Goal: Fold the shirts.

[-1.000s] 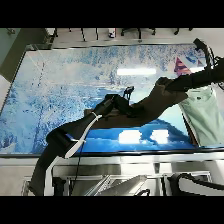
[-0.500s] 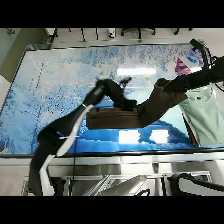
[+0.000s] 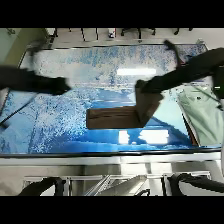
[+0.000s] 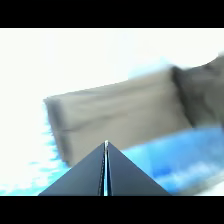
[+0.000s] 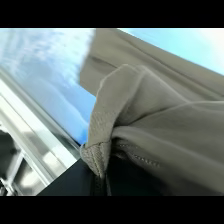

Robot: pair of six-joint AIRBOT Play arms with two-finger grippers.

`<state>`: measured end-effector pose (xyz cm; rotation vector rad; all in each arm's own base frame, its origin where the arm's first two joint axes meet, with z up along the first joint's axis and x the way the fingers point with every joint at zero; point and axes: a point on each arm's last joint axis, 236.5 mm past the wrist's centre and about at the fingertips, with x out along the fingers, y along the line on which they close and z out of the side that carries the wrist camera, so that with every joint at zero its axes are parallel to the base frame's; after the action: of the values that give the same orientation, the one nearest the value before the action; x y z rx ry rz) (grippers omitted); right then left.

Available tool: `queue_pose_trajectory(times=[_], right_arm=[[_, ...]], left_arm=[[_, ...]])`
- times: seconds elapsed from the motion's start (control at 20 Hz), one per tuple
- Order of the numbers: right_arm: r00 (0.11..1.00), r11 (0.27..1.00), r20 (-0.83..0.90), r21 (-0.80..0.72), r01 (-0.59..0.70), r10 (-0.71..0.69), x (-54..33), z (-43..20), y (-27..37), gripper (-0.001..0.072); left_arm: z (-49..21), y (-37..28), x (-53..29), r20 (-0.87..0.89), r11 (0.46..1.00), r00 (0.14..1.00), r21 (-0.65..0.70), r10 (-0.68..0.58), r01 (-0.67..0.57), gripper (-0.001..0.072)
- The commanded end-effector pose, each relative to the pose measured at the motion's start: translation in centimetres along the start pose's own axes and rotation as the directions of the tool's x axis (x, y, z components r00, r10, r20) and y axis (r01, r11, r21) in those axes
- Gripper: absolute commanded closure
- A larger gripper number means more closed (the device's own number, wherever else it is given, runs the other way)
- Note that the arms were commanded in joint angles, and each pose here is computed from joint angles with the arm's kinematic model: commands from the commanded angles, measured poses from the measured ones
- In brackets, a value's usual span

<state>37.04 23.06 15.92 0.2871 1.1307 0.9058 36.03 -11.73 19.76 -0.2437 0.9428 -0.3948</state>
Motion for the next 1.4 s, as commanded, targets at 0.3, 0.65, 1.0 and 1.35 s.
queue_pose_trajectory(times=[0.3,0.65,1.0,1.35], right_arm=[[0.997,0.994,-0.002,0.081,-0.077,0.077,30.2,-4.8,10.8,0.017],[0.994,0.982,-0.054,0.16,0.104,-0.097,7.9,-0.2,-1.1,0.0156],[0.894,0.826,-0.262,0.355,0.438,-0.362,0.5,-9.0,-17.5,0.0007],[0.98,0.843,-0.198,0.53,0.095,0.014,11.3,-11.3,-17.5,0.0007]], left_arm=[[-9.2,6.3,-7.9,0.415,0.959,0.893,-0.277,0.175,-0.059,0.0693],[-9.2,3.2,-9.0,0.476,0.984,0.873,-0.176,0.106,-0.023,0.0692],[-10.3,1.7,-5.8,0.347,0.986,0.938,-0.162,0.012,0.048,0.0692],[-10.4,0.3,-4.1,0.297,0.975,0.954,-0.193,-0.05,0.111,0.0692]])
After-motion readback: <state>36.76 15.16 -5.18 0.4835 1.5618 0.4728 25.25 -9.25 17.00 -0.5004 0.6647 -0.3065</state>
